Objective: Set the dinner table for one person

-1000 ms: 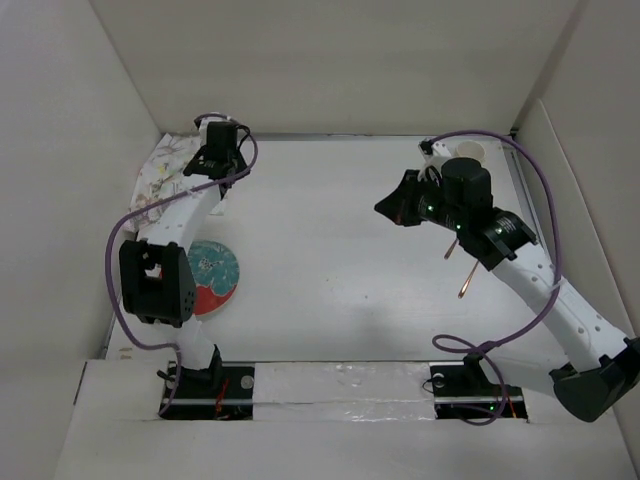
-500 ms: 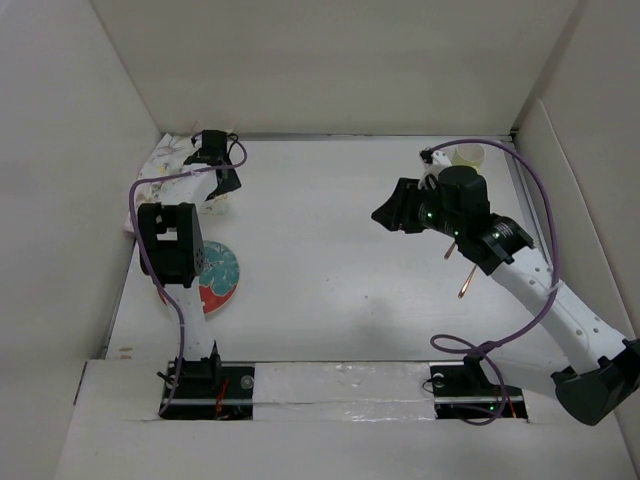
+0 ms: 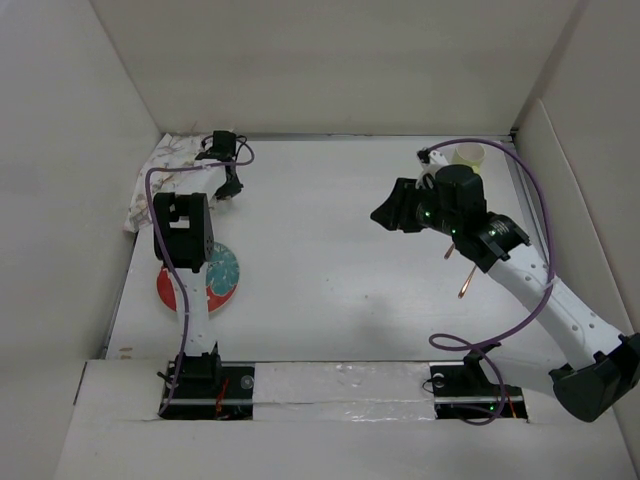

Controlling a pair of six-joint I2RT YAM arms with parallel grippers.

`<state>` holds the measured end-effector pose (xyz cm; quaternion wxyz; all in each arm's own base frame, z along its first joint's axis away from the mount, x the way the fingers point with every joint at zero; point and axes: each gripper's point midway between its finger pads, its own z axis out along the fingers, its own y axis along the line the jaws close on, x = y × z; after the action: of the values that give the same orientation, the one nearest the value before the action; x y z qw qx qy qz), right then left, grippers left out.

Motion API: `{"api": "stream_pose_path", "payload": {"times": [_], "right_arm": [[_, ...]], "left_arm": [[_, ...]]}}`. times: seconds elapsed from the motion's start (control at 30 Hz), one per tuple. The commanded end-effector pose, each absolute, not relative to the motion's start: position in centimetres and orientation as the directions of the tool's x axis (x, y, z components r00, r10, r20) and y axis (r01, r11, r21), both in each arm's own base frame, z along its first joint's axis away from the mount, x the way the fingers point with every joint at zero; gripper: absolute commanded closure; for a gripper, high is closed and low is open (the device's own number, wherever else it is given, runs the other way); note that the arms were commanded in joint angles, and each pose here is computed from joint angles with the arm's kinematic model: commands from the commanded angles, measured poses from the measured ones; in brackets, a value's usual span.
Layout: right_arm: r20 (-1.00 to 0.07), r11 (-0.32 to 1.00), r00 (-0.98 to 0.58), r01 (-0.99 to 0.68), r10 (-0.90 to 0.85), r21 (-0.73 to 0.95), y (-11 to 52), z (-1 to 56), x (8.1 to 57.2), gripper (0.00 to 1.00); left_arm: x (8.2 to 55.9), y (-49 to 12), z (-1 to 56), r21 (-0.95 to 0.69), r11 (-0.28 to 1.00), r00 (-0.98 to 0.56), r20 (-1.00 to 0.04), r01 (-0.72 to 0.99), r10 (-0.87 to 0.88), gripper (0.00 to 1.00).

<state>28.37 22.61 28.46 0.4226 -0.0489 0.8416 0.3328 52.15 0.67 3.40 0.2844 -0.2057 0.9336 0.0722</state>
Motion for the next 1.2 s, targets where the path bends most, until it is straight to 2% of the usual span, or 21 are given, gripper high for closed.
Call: {"api": "stream_pose_path", "payload": {"times": [0.0,0.07,0.13,0.17,0.2,0.33,0.43,0.53,0.63,0.67,0.77,0.8,0.83,0.87,0.9,0.97,1.03,1.17], "right_arm": [[-0.783,0.773,-0.585,-0.389,0.213,0.501,22.3,30.2,29.1,0.49],[-0.785,0.779,-0.579,-0.381,0.219,0.498,22.0,30.3,29.3,0.49],[-0.789,0.784,-0.572,-0.374,0.225,0.495,21.6,30.5,29.5,0.49],[-0.793,0.789,-0.562,-0.366,0.235,0.494,21.2,30.8,29.8,0.49],[-0.793,0.789,-0.562,-0.366,0.235,0.494,21.2,30.8,29.9,0.49],[-0.788,0.795,-0.567,-0.352,0.238,0.494,21.1,30.4,30.4,0.50],[-0.788,0.792,-0.569,-0.357,0.237,0.496,21.2,30.6,30.4,0.51],[-0.790,0.791,-0.563,-0.357,0.242,0.497,21.2,30.9,30.3,0.51],[-0.793,0.796,-0.553,-0.346,0.254,0.497,20.9,30.7,30.5,0.51],[-0.789,0.801,-0.557,-0.331,0.261,0.499,20.6,30.4,30.7,0.50],[-0.782,0.801,-0.567,-0.328,0.258,0.502,20.5,30.4,30.3,0.49],[-0.783,0.800,-0.565,-0.329,0.259,0.502,20.4,30.5,30.2,0.49],[-0.786,0.799,-0.560,-0.331,0.262,0.502,20.4,30.6,30.1,0.49],[-0.788,0.801,-0.557,-0.330,0.262,0.500,20.2,30.5,29.9,0.49],[-0.789,0.803,-0.554,-0.326,0.266,0.499,20.0,30.4,29.7,0.49],[-0.788,0.802,-0.554,-0.325,0.269,0.502,19.9,30.3,29.4,0.49],[-0.783,0.799,-0.561,-0.325,0.268,0.506,19.8,30.0,29.1,0.49],[-0.778,0.793,-0.568,-0.328,0.269,0.514,20.0,29.9,28.9,0.50]], "left_arm": [[51.0,0.2,2.3,0.067,0.911,-0.799,-0.508,-0.408,-0.320,0.81],[50.9,-0.3,1.8,0.072,0.916,-0.810,-0.498,-0.395,-0.310,1.00],[50.9,-1.3,1.7,0.050,0.928,-0.819,-0.489,-0.369,-0.300,1.00],[51.4,-4.4,2.7,-0.022,0.952,-0.821,-0.500,-0.305,-0.275,1.00],[51.4,-4.5,2.7,-0.023,0.952,-0.821,-0.500,-0.304,-0.275,1.00],[52.5,-13.0,7.0,-0.123,0.981,-0.787,-0.586,-0.147,-0.192,1.00],[52.4,-17.2,7.9,-0.177,0.980,-0.796,-0.580,-0.085,-0.174,1.00],[51.4,-21.1,8.8,-0.201,0.979,-0.799,-0.585,-0.022,-0.138,1.00],[50.2,-28.0,11.1,-0.286,0.950,-0.784,-0.616,0.126,-0.081,1.00],[50.1,-27.6,11.1,-0.225,0.970,-0.775,-0.627,0.088,-0.075,1.00],[50.4,-26.6,12.5,-0.212,0.977,-0.734,-0.664,0.005,-0.140,1.00],[50.6,-25.2,14.3,-0.229,0.973,-0.708,-0.684,-0.023,-0.178,0.94],[50.9,-21.9,13.1,-0.212,0.973,-0.710,-0.671,-0.092,-0.214,0.86],[51.4,-20.0,13.4,-0.209,0.969,-0.690,-0.683,-0.130,-0.240,0.71],[51.6,-18.0,14.2,-0.207,0.965,-0.672,-0.693,-0.160,-0.260,0.67],[51.7,-12.8,13.3,-0.143,0.957,-0.671,-0.687,-0.252,-0.279,0.60],[51.1,-9.1,12.3,-0.077,0.952,-0.687,-0.676,-0.297,-0.268,0.58],[49.7,-5.2,9.6,0.044,0.938,-0.723,-0.649,-0.344,-0.235,0.55]]}}
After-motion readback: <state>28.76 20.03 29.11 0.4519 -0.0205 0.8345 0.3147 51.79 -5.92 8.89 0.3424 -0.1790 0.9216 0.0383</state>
